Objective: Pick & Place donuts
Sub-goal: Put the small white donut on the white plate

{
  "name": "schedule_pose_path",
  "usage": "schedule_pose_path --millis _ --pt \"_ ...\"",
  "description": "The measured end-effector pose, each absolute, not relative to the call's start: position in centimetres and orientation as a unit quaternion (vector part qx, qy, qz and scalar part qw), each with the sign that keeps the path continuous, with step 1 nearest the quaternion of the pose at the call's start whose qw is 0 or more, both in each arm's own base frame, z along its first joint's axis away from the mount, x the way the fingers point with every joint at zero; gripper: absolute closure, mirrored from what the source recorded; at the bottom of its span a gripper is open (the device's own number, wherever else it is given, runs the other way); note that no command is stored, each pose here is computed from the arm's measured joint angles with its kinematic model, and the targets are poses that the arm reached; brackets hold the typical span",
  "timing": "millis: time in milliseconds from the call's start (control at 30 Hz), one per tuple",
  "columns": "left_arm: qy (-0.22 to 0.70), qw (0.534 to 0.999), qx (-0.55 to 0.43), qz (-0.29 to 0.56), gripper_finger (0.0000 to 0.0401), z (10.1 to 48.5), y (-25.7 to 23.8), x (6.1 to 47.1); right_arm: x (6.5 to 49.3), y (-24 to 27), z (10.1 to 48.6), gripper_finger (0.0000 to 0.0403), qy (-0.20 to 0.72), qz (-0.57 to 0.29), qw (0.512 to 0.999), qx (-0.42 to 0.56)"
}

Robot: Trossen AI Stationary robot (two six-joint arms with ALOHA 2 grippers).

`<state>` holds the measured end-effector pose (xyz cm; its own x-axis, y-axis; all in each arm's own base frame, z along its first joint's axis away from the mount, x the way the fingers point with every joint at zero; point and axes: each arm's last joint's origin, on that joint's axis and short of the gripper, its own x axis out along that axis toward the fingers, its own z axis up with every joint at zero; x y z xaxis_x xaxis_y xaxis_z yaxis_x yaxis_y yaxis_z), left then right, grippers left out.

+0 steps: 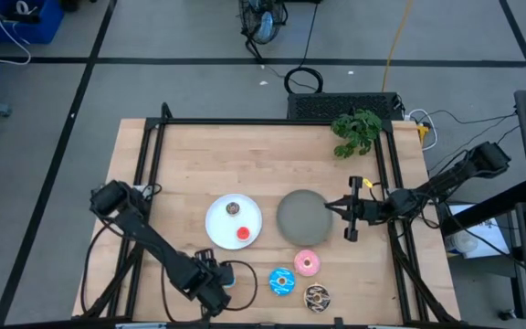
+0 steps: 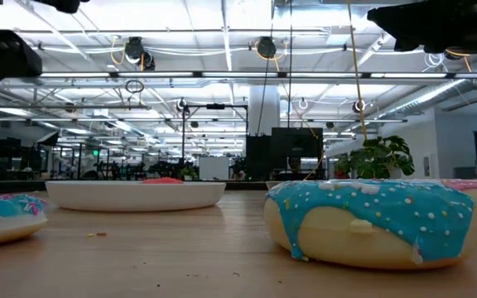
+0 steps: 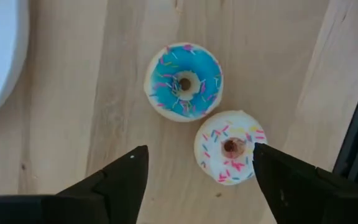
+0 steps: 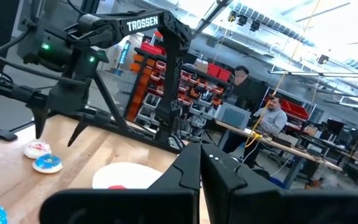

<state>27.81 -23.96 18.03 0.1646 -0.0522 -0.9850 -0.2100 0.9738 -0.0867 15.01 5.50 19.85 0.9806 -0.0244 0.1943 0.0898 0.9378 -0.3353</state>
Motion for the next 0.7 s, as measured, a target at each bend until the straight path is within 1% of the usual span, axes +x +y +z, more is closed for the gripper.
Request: schedule_pose_path --millis 133,233,467,567,700 --pt "0.644 0.758 -0.087 0.045 0.0092 17.9 -24.1 27.7 15.0 5.5 19.8 0.0403 -0.094 -0.030 0.979 -0.181" --pt "0.640 0.763 -0.081 0.047 0.0088 17.9 -24.3 27.6 15.0 5.5 19.8 0.0403 -0.094 -0.030 0.979 -0.181" --pt "0.633 0.769 -0.074 0.052 0.0110 17.9 -24.6 27.3 15.0 5.5 19.8 0.0403 -0.094 -0.029 0.980 -0.174" --pt "0.634 0.768 -0.067 0.060 0.0120 17.3 -24.8 27.3 15.0 5.5 19.9 0.0403 -0.094 -0.029 0.980 -0.172" --pt "0.647 0.757 -0.065 0.063 0.0117 16.1 -25.1 27.4 15.0 5.5 19.9 0.0403 -0.094 -0.029 0.980 -0.172"
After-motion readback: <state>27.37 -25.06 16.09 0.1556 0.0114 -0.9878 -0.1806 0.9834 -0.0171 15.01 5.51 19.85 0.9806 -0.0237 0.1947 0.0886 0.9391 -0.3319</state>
